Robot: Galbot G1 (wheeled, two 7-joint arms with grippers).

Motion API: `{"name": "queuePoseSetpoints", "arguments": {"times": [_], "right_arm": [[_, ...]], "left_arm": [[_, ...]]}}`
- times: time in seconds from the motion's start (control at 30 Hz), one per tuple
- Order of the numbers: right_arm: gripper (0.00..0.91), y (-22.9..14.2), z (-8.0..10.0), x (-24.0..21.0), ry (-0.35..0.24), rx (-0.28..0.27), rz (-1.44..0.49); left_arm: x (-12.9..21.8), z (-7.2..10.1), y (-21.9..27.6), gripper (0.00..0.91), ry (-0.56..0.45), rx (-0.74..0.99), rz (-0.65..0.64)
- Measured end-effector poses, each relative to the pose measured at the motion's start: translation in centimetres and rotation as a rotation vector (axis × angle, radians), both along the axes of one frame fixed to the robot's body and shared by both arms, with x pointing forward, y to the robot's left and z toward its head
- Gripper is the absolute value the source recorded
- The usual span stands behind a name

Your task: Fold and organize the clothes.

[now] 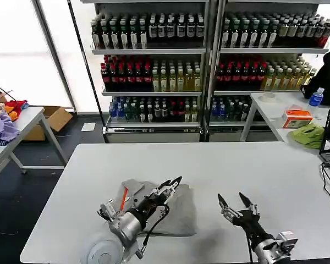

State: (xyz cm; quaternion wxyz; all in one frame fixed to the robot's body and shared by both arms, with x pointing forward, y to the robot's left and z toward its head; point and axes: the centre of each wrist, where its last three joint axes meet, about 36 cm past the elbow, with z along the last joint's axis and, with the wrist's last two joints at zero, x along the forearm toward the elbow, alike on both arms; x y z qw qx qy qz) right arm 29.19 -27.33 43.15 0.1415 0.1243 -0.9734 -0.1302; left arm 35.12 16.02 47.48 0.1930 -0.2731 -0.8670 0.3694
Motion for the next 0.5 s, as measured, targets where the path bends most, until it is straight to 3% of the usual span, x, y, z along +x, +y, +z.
{"name": "queuePoseSetpoints", "arguments": {"times": [0.27, 0.3, 0.33, 0.5], "right_arm": [[0.907, 4.2, -1.5, 2.0, 0.17, 0.041, 0.066], [0.584, 4.7, -1.8, 2.3, 0.184, 0.041, 0.076], [0.0, 5.3, -2.0, 2.6, 0.197, 0.041, 0.087], [0.0, 7.8, -3.5, 4.1, 0.254, 0.042, 0.14]], "left_arm": [[-1.7, 1.8, 4.1, 0.907, -0.122, 0.065, 0.131], [-2.0, 2.0, 4.7, 0.907, -0.132, 0.076, 0.149], [-2.2, 2.2, 5.3, 0.907, -0.145, 0.09, 0.169], [-3.3, 2.9, 7.2, 0.907, -0.18, 0.139, 0.238]]}}
